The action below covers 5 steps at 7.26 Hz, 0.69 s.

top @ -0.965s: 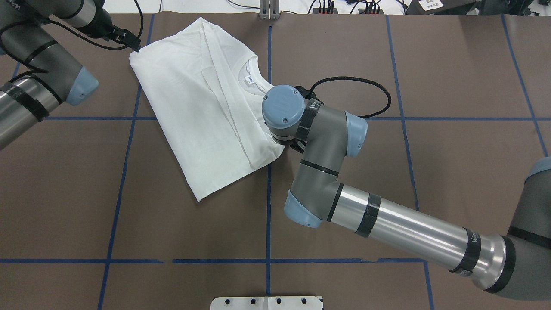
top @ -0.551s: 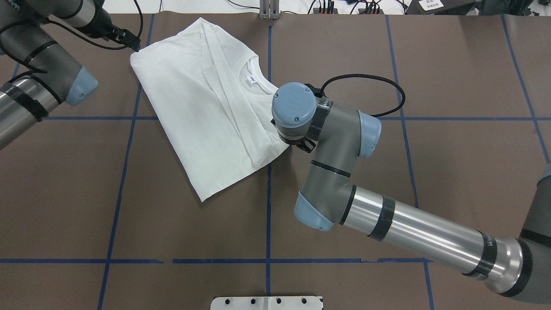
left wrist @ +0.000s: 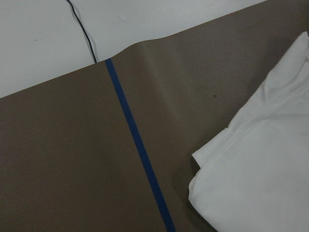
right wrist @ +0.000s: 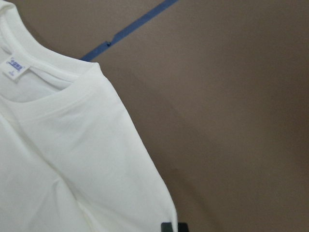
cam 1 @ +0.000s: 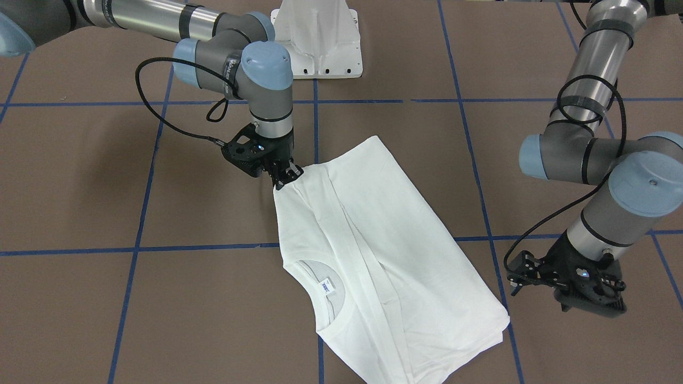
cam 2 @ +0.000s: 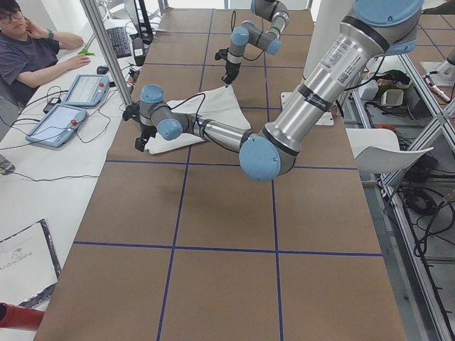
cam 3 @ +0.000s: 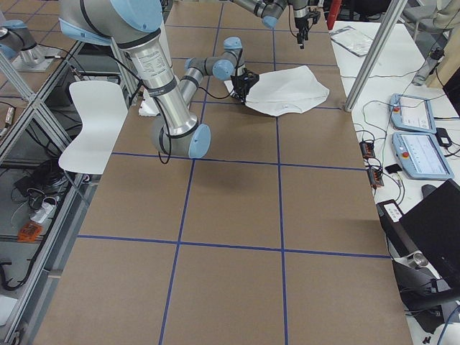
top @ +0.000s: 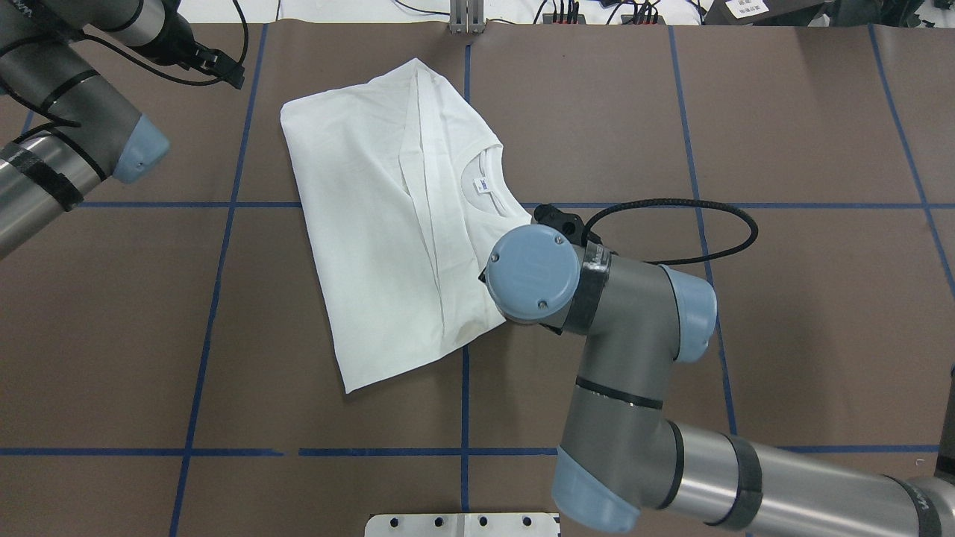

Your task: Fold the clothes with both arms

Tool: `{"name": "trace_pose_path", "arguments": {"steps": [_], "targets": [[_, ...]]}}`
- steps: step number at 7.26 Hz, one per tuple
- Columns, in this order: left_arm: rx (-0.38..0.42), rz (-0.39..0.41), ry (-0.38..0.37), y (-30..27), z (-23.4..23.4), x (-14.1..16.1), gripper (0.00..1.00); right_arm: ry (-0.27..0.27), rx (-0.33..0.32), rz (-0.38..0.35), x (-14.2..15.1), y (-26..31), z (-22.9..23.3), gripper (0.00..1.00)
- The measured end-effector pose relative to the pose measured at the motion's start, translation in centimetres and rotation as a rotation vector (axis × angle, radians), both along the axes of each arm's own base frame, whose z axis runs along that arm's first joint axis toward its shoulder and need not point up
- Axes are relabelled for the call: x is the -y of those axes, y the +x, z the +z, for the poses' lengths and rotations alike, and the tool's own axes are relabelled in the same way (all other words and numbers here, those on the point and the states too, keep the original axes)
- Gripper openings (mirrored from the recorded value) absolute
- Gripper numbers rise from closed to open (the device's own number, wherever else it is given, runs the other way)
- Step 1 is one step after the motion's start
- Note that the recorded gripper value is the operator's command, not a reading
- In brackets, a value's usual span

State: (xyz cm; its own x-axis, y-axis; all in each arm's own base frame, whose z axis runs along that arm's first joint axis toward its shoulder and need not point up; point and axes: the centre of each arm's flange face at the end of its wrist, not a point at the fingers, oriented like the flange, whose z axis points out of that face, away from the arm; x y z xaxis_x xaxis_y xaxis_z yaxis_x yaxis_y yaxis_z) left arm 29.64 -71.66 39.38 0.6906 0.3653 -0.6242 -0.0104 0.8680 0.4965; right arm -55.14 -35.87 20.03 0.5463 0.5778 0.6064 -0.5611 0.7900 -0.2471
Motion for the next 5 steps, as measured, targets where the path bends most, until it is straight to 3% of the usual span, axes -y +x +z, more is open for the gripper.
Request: {"name": "trace_pose_path", "arguments": {"steps": [1, 3, 5], "targets": [[-0.001, 0.001, 0.002, 0.0, -0.1, -0.2, 1.0, 0.008, -0.026, -0.021, -2.5, 0.3, -0.6, 0.0], [-0.003, 0.002, 0.004, -0.1, -0.2, -0.5, 1.0, 0.014, -0.056, -0.05, -5.1, 0.5, -0.6, 0.99], [-0.005, 0.002, 0.007, -0.2, -0.5, -0.7, 1.0, 0.024, -0.057, -0.082, -5.8, 0.8, -0.7, 1.0]]}}
